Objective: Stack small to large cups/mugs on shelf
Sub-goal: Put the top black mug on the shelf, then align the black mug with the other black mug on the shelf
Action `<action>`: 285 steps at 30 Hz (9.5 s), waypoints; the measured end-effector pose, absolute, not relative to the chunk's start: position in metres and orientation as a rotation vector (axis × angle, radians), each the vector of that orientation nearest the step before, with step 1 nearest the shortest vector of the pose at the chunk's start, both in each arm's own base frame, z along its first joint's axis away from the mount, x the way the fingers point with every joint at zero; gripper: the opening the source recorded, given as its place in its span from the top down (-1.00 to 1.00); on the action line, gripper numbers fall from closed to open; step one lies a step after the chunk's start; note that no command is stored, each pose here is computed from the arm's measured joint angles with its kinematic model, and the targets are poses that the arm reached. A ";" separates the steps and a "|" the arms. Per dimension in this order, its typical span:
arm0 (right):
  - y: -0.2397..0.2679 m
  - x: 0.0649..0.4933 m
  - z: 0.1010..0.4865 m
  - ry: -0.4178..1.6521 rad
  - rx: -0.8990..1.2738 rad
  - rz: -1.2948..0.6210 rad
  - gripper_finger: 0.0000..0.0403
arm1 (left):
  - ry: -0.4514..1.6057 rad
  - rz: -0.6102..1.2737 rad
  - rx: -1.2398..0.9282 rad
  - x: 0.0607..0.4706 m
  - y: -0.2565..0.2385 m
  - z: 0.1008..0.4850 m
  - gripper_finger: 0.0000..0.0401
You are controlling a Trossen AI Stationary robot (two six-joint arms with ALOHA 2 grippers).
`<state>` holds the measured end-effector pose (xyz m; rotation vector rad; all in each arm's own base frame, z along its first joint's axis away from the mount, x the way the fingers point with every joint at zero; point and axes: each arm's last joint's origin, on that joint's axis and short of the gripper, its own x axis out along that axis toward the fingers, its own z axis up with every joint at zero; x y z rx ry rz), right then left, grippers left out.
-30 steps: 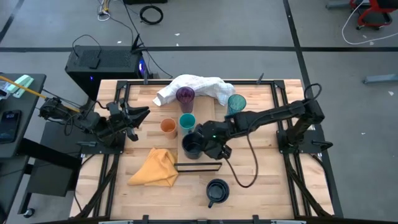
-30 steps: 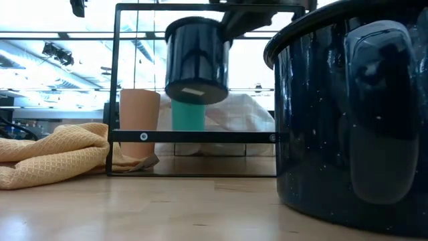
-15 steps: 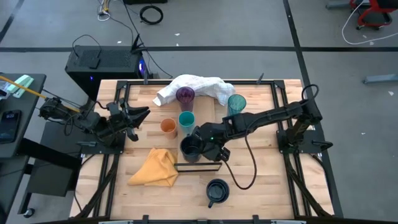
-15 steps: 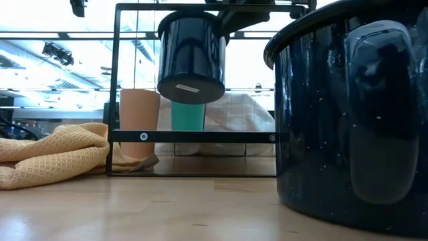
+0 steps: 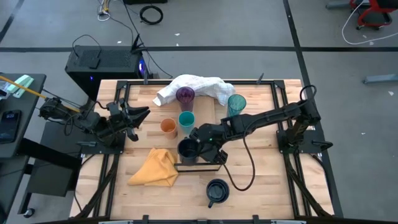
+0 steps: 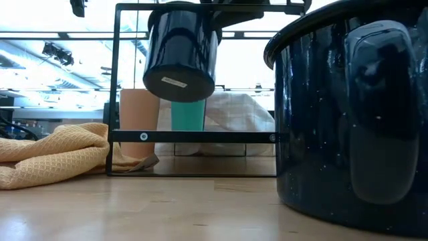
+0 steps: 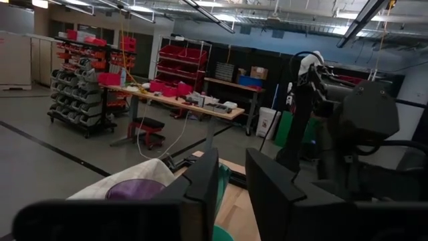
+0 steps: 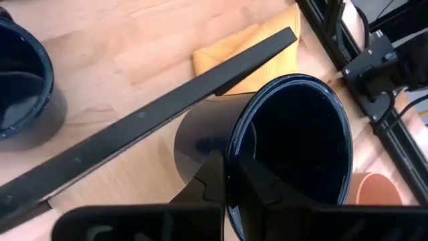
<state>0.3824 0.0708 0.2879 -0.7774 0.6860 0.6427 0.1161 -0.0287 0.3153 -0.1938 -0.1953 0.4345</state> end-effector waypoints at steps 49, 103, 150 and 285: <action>0.072 0.390 0.265 0.714 -0.966 0.683 0.92 | -0.193 0.435 -0.179 0.116 -0.029 0.316 0.56; 0.066 0.396 0.244 0.820 -0.969 0.675 0.29 | -0.194 0.425 -0.179 0.116 -0.029 0.316 0.58; 0.021 0.257 0.395 0.574 -0.288 0.106 0.49 | -0.229 0.419 -0.203 0.115 -0.029 0.319 0.57; 0.183 0.212 0.295 0.736 0.607 0.015 0.68 | -0.231 0.195 -0.230 0.089 -0.022 0.216 0.58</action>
